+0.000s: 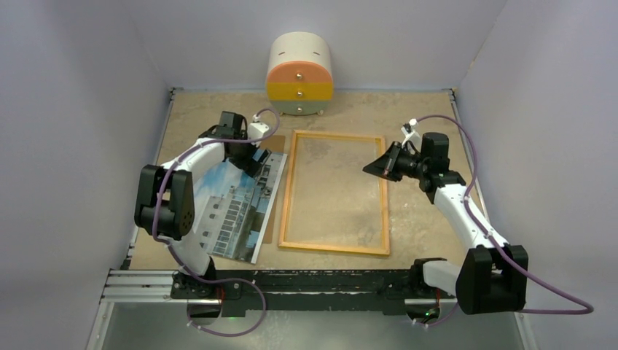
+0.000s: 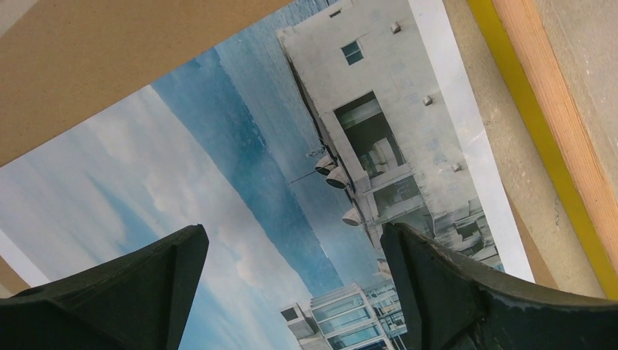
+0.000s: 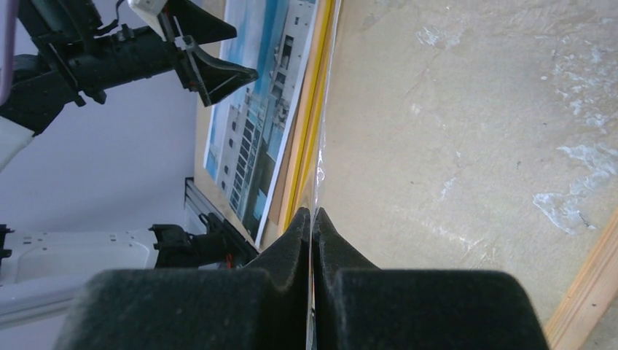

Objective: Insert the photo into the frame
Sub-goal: Place the photo frame item in the photo frame.

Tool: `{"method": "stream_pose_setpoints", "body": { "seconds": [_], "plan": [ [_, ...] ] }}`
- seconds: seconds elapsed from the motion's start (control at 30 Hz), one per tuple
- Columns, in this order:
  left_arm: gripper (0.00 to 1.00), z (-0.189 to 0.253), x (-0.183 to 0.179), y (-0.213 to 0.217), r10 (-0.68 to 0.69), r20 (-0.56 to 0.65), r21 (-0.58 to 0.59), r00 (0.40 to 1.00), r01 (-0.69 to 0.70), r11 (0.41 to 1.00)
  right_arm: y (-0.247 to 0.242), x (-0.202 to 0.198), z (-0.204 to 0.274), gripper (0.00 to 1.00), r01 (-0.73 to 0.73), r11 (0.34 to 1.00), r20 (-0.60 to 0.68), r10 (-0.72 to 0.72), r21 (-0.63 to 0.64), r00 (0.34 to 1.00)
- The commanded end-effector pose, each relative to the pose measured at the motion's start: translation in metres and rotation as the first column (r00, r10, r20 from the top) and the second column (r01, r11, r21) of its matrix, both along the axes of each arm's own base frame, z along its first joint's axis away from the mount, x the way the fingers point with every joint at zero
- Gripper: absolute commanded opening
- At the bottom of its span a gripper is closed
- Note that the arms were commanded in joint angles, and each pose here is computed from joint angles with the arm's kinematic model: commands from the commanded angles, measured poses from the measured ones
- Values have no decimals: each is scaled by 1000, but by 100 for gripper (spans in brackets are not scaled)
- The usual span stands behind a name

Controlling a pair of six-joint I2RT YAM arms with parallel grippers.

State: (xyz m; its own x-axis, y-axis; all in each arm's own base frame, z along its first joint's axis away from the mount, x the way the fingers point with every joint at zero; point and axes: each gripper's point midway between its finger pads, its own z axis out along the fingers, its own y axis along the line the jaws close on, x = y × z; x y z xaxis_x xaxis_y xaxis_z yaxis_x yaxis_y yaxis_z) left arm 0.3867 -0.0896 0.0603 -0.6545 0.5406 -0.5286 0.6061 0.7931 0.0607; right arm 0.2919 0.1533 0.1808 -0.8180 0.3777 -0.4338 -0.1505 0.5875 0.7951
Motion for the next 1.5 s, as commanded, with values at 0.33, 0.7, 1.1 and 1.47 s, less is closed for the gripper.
{"method": "stream_pose_setpoints", "body": {
  "seconds": [0.33,0.7,1.1,1.47],
  "plan": [
    [100,-9,-1,-10,-38,5,18,999,38,999,11,3,7,0,-51,995,12,50,90,999],
    [100,-15,-6,-25,-69,-3,25,998,69,997,12,3,2,0,-37,993,-11,38,116,999],
    [100,-24,-17,-57,-159,-5,12,987,159,987,17,3,3,0,-5,979,-54,16,203,998],
    [100,-39,-29,-67,-190,-33,9,981,190,982,15,4,5,0,39,977,-76,-24,211,997]
  ]
}}
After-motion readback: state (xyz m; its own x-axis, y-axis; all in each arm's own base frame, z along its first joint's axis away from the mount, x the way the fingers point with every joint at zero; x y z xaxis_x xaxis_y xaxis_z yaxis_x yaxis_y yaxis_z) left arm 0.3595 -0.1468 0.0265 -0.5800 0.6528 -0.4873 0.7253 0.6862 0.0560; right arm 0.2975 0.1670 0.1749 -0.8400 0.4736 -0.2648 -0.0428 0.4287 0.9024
